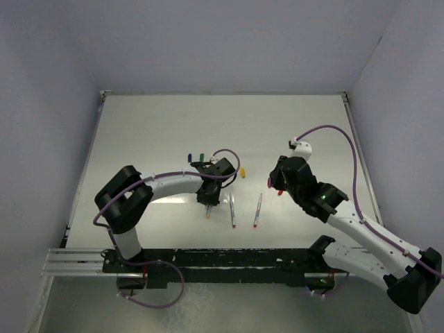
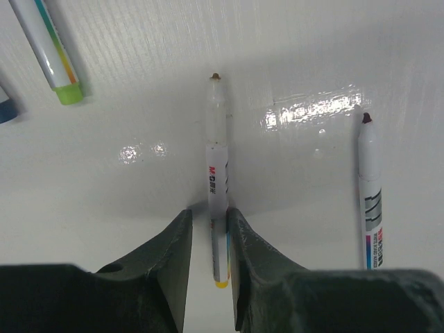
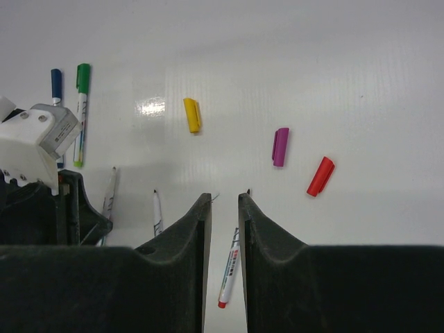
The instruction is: Insert the pens into the pen caps
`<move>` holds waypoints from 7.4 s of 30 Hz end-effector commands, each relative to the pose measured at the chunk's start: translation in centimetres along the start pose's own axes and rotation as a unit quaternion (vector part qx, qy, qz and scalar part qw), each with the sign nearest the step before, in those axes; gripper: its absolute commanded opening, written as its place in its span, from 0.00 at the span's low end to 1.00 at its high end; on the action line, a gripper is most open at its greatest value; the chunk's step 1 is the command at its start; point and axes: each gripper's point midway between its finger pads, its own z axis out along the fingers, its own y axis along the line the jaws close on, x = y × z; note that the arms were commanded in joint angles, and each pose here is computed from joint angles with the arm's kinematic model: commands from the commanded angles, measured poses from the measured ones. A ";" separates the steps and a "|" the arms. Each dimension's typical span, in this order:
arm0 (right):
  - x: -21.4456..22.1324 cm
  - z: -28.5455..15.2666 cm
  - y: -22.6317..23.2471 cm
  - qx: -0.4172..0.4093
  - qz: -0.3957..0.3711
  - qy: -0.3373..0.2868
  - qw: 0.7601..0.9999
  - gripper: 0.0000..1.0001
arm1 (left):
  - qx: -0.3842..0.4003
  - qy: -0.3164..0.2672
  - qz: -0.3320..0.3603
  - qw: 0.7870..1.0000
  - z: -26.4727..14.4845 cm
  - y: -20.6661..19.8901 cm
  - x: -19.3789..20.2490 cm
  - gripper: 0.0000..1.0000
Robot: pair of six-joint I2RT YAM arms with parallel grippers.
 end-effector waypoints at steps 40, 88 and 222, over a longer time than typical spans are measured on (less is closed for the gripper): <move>-0.4 0.6 0.7 -0.003 -0.011 -0.001 1.000 0.22 | 0.020 0.095 0.028 0.995 3.4 0.8 5.8 0.00; 4.6 17.8 5.7 -0.054 -0.187 0.190 0.962 0.40 | 0.201 -0.219 -0.022 0.955 -11.0 -1.5 -4.5 0.00; -17.1 -7.5 12.2 -0.334 0.021 -0.275 0.901 0.00 | 0.506 -0.451 0.022 0.735 -28.5 -11.1 -13.9 0.00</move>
